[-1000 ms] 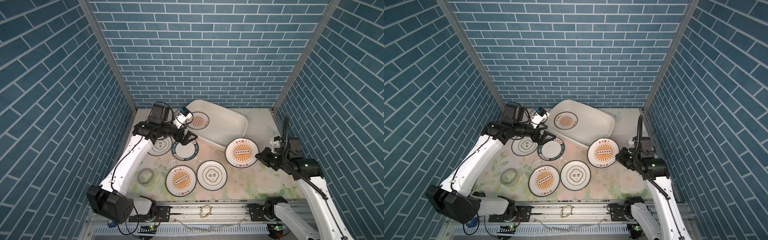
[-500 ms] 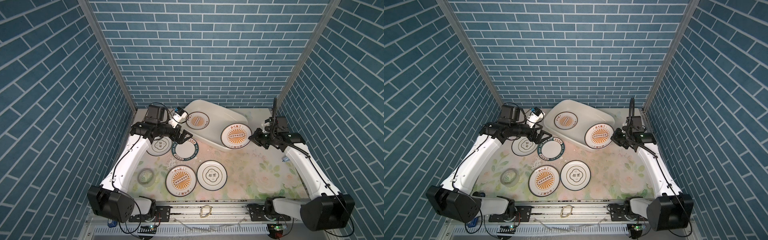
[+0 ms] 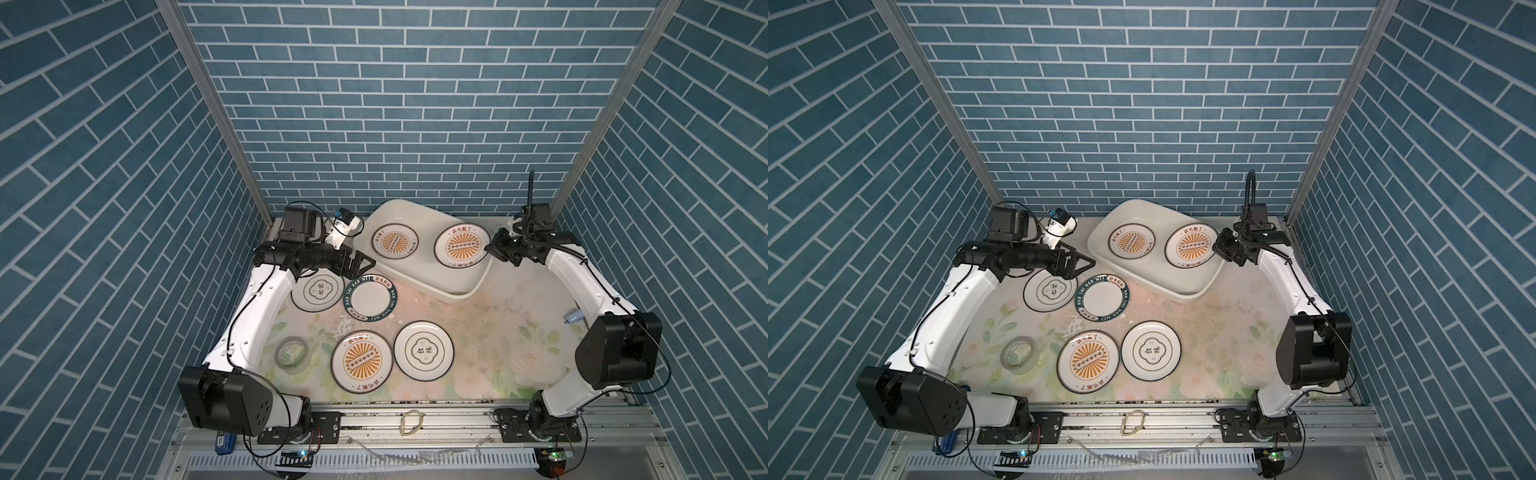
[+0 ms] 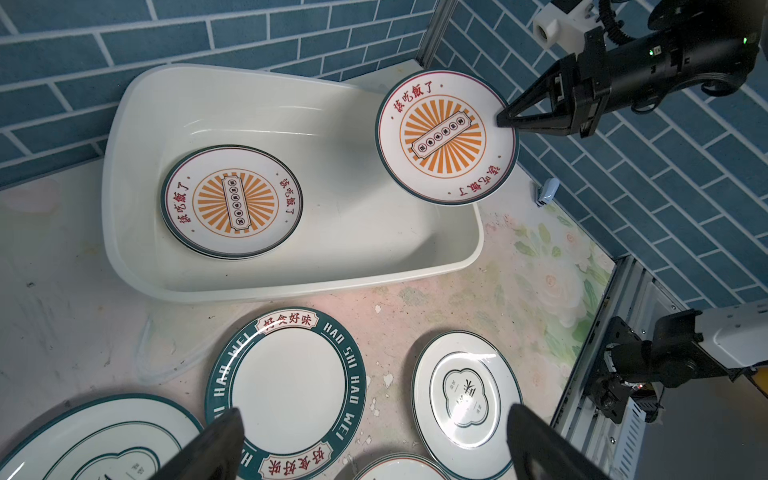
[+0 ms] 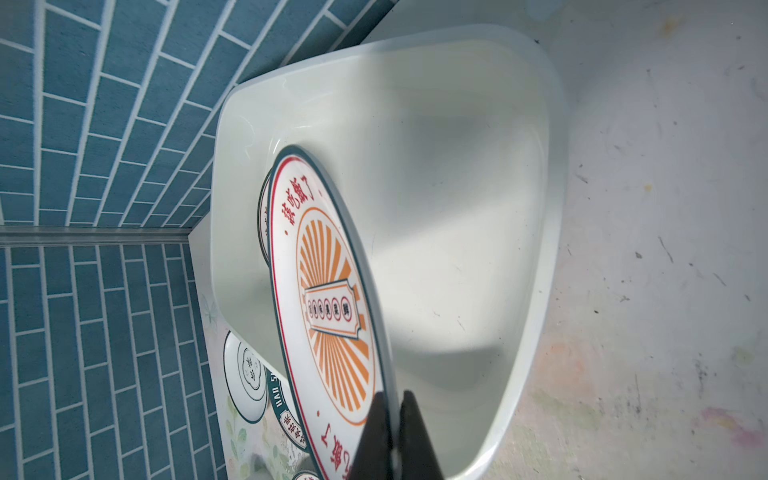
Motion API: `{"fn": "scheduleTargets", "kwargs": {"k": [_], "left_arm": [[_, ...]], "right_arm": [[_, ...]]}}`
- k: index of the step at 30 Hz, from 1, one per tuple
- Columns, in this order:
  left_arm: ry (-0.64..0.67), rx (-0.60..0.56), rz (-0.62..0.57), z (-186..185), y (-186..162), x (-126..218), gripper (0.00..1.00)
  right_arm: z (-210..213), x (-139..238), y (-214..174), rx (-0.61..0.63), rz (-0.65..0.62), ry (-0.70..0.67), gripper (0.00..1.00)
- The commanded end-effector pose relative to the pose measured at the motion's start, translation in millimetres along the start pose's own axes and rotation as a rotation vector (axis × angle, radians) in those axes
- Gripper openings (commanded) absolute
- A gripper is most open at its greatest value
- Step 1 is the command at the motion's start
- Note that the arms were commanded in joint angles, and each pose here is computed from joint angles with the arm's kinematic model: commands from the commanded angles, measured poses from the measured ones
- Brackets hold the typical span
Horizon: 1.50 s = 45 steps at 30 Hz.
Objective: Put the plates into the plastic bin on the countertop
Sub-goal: 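Lift and carry the orange sunburst plate toward the bin with the right gripper, then lower the orange sunburst plate onto the plates stacked in the bin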
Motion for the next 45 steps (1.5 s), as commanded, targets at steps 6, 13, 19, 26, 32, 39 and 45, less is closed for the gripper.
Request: {"fn": "scheduleTargets", "kwargs": {"k": [6,13,19,26,32,39,45], "left_arm": [[-0.009,0.000,-0.006,-1,7,3,0.99],[-0.030,0.013,-0.004,1,8,-2,1.00],[-0.031,0.014,-0.002,1,8,-3,1.00],[-0.034,0.015,-0.005,1,8,-2,1.00],[-0.039,0.018,-0.007,1,8,-3,1.00],[-0.034,0.017,-0.002,1,6,-4,1.00],[-0.063,0.036,-0.010,0,8,-6,1.00]], "right_arm": [[54,-35,20,0.149,0.033,0.098,0.00],[78,-83,22,0.162,0.064,0.139,0.00],[95,-123,21,0.150,0.086,0.182,0.00],[100,-167,16,0.135,0.111,0.176,0.00],[108,-192,14,0.130,0.125,0.192,0.00],[108,-217,9,0.102,0.138,0.194,0.00],[110,-231,2,0.094,0.157,0.198,0.00]]}}
Point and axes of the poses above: each gripper's point midway between its finger pads, its own x axis back along the fingers, its own z axis along the line the jaws close on, y = z × x, the point moved 5 cm from there along x, back along the fingers, and after that the axes turned 2 degrees about x, right-handed, at the moved point
